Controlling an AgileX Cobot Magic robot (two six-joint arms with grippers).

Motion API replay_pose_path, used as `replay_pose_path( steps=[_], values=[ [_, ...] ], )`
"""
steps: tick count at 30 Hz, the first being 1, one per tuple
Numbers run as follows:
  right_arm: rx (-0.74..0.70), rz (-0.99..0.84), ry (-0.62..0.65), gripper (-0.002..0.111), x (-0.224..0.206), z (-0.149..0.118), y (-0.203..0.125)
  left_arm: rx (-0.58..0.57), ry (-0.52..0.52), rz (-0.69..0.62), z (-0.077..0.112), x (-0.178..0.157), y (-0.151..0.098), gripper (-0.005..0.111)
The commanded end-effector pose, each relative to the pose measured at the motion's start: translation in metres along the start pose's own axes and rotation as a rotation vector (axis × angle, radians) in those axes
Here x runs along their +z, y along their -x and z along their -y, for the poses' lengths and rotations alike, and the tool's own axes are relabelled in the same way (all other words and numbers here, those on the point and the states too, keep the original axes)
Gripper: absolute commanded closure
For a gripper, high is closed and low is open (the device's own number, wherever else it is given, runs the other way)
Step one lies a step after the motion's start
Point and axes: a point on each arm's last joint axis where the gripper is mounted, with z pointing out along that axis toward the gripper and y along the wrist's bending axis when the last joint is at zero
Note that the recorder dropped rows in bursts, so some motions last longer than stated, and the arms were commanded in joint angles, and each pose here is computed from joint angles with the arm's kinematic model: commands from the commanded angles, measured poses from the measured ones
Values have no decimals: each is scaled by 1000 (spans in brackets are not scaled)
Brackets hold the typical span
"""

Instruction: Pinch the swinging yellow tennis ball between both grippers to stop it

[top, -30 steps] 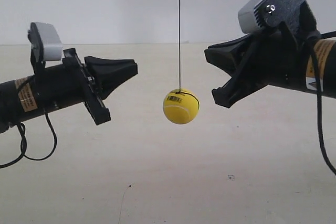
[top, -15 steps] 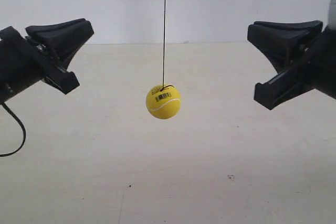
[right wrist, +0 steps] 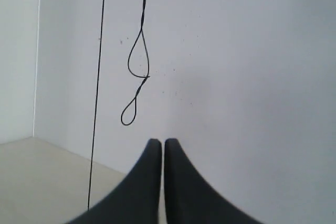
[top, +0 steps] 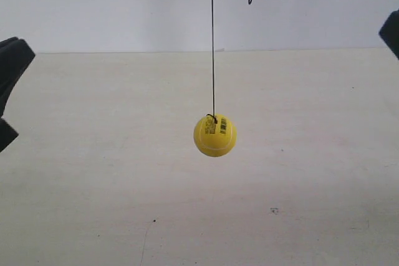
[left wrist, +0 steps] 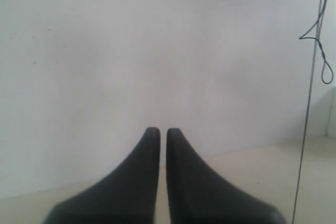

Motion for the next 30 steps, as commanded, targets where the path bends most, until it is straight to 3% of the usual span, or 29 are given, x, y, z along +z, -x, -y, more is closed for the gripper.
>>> replay_pose_path(
  steps=[1,9,19,30],
  values=[
    [20,19,-31,108,-18,0,-4,-33,72,34,0,-24,-1,102],
    [53,124,-60,108,-52,-3,5,7,40,190,12,-56,18,102],
    [37,274,-83,108,-83,-6,20,-57,14,344,22,-83,39,102],
    [50,287,-81,108,-84,-6,21,-51,-49,544,32,-110,57,102]
  ],
)
